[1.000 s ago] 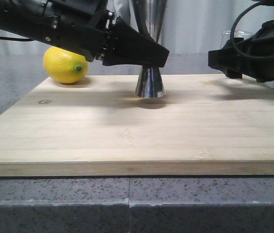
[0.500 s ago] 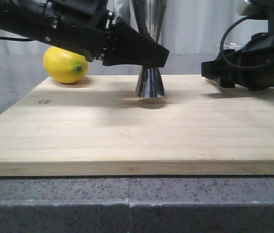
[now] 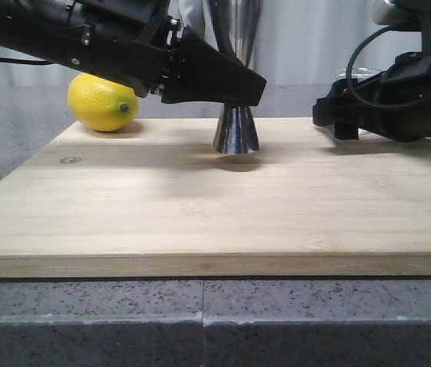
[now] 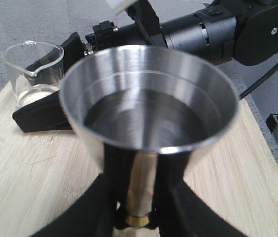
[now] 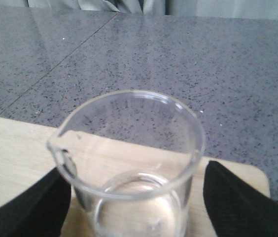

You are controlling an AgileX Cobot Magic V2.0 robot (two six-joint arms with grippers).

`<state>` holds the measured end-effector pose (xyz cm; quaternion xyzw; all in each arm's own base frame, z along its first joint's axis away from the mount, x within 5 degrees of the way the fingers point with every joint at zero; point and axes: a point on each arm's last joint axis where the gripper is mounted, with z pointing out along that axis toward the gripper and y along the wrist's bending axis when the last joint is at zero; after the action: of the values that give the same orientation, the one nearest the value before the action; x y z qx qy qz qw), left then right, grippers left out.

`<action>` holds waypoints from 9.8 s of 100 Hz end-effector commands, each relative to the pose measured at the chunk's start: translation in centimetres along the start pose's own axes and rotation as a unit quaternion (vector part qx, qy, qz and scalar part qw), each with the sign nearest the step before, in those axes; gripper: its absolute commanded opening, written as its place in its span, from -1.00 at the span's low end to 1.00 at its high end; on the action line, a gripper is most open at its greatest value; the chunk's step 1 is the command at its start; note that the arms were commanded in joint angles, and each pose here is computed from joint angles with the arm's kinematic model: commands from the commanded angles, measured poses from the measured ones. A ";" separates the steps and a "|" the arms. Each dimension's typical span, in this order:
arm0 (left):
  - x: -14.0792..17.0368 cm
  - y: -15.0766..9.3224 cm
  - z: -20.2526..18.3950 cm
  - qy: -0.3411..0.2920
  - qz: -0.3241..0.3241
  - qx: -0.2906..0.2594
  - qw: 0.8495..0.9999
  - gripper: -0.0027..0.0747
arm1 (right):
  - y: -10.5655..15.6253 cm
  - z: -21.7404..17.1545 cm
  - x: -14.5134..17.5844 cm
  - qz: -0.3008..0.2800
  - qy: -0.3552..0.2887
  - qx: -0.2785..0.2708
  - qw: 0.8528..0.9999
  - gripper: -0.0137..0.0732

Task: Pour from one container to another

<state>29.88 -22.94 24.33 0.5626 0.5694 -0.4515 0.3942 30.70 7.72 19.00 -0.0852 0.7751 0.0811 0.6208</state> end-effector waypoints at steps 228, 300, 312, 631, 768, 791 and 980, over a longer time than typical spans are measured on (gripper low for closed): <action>-2.2 1.2 -0.3 -0.050 0.034 -0.073 0.995 -0.24 | 0.3 -6.7 -10.8 -0.032 -0.220 -0.013 0.975 0.57; -3.6 0.1 -1.6 0.005 0.031 -0.096 0.995 0.43 | 0.3 -6.4 -10.2 -0.032 -0.183 -0.012 0.983 0.56; -4.0 -0.3 -2.0 0.019 0.033 -0.102 0.994 0.43 | 0.3 -6.2 -10.4 -0.027 -0.169 -0.012 0.985 0.56; -9.1 -19.1 -21.7 0.093 -0.232 -0.600 0.760 -0.98 | -2.1 -23.7 -15.1 -0.014 0.126 0.097 0.987 -0.82; 4.2 -23.9 -21.4 -0.153 -0.051 -0.708 0.688 -0.98 | -2.2 -23.7 -15.1 -0.016 0.128 0.099 0.987 -0.82; 9.2 -24.2 -20.1 -0.172 -0.032 -0.715 0.677 -0.98 | -2.2 -23.7 -15.1 -0.016 0.128 0.099 0.987 -0.82; 11.1 -25.0 -19.5 -0.178 -0.031 -0.715 0.676 -0.98 | -2.1 -25.7 -11.0 -0.032 -0.027 0.114 0.993 -0.82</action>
<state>5.59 -0.11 21.12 0.0055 0.6783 -0.0084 0.7347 9.61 0.16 34.96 -0.0342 0.8228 -0.0188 0.5670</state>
